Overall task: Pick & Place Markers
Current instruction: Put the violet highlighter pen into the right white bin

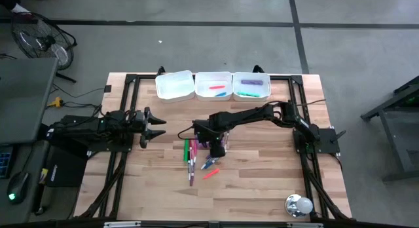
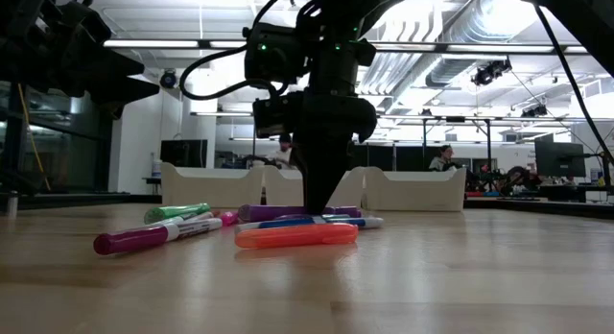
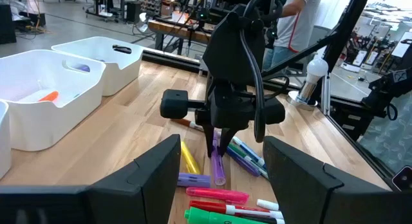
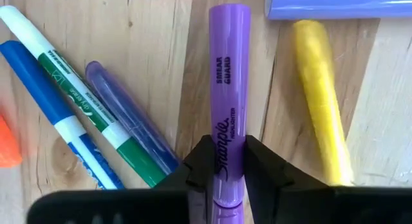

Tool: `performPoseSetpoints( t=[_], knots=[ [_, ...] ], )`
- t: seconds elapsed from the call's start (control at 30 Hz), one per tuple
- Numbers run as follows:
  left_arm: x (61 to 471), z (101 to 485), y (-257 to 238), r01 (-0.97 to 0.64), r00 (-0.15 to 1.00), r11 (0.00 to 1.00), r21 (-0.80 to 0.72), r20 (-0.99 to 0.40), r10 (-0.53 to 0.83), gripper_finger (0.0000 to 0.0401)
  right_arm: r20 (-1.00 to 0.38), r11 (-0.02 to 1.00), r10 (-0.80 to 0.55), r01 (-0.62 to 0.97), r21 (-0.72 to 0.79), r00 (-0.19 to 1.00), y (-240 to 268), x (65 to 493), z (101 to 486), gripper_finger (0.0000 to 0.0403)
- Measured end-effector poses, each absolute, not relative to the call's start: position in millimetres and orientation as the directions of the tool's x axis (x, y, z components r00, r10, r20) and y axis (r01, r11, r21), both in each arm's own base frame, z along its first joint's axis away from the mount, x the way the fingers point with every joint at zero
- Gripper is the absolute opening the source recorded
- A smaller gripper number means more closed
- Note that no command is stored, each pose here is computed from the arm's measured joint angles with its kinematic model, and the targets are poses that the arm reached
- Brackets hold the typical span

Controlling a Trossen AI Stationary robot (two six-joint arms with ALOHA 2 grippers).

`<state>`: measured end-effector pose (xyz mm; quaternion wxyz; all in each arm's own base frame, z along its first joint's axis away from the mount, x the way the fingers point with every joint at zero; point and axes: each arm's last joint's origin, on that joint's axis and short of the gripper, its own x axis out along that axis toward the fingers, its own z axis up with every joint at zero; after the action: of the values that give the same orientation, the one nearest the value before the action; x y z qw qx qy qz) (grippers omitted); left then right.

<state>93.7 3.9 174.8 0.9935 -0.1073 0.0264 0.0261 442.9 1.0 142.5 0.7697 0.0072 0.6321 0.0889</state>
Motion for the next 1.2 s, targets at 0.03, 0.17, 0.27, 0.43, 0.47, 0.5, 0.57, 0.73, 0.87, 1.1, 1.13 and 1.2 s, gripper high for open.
performPoseSetpoints(
  t=[0.03, 0.17, 0.27, 0.43, 0.47, 0.5, 0.57, 0.73, 0.87, 1.1, 1.13, 1.2],
  knots=[
    [93.7, 174.8, 3.9, -0.058, 0.997, 0.976, -0.212, -0.058, 0.046, 0.022, -0.972, 0.984, 0.146, -0.128, 0.123, 0.185, 1.0, 442.9, 142.5, 0.0049],
    [93.7, 174.8, 3.9, -0.058, 0.997, 0.976, -0.212, -0.058, 0.046, 0.022, -0.973, 0.985, 0.139, -0.124, 0.117, 0.186, 0.9, 443.0, 142.5, 0.0049],
    [93.7, 174.8, 3.9, -0.057, 0.997, 0.976, -0.212, -0.058, 0.046, 0.022, -0.972, 0.986, 0.137, -0.122, 0.115, 0.19, 0.9, 443.1, 144.3, 0.0049],
    [93.7, 174.8, 3.8, -0.057, 0.997, 0.976, -0.212, -0.058, 0.046, 0.022, -0.968, 0.988, 0.134, -0.109, 0.112, 0.213, 1.3, 440.1, 158.8, 0.0049],
    [93.7, 174.8, 3.9, -0.058, 0.997, 0.976, -0.212, -0.058, 0.046, 0.022, -0.966, 0.989, 0.126, -0.103, 0.105, 0.228, 1.1, 439.5, 164.7, 0.0049],
    [93.8, 174.8, 3.8, -0.057, 0.997, 0.976, -0.212, -0.058, 0.046, 0.022, -0.965, 0.99, 0.118, -0.099, 0.097, 0.236, 1.0, 438.1, 170.2, 0.0049],
    [93.8, 174.8, 3.8, -0.057, 0.997, 0.976, -0.212, -0.058, 0.046, 0.022, -0.966, 0.993, 0.09, -0.092, 0.069, 0.242, 0.1, 434.7, 179.9, 0.0049],
    [93.7, 174.8, 3.9, -0.058, 0.997, 0.976, -0.212, -0.058, 0.046, 0.022, -0.972, 0.998, 0.024, -0.062, 0.009, 0.235, -5.0, 420.8, 207.4, 0.0049],
    [93.8, 174.8, 3.9, -0.058, 0.997, 0.976, -0.212, -0.058, 0.046, 0.022, -0.985, 0.999, -0.031, -0.03, -0.036, 0.17, -14.2, 405.2, 222.2, 0.0049],
    [93.7, 174.8, 3.9, -0.058, 0.997, 0.976, -0.212, -0.058, 0.046, 0.022, -0.992, 0.991, -0.108, 0.082, -0.103, 0.064, -51.3, 382.9, 237.4, 0.0049],
    [93.8, 174.8, 3.9, -0.058, 0.997, 0.976, -0.212, -0.058, 0.046, 0.022, -0.992, 0.987, -0.114, 0.116, -0.107, 0.053, -58.4, 381.2, 237.4, 0.0049],
    [93.7, 174.8, 3.9, -0.058, 0.997, 0.976, -0.212, -0.058, 0.046, 0.022, -0.993, 0.977, -0.113, 0.184, -0.107, 0.024, -73.1, 376.2, 237.3, 0.0049]
  ],
)
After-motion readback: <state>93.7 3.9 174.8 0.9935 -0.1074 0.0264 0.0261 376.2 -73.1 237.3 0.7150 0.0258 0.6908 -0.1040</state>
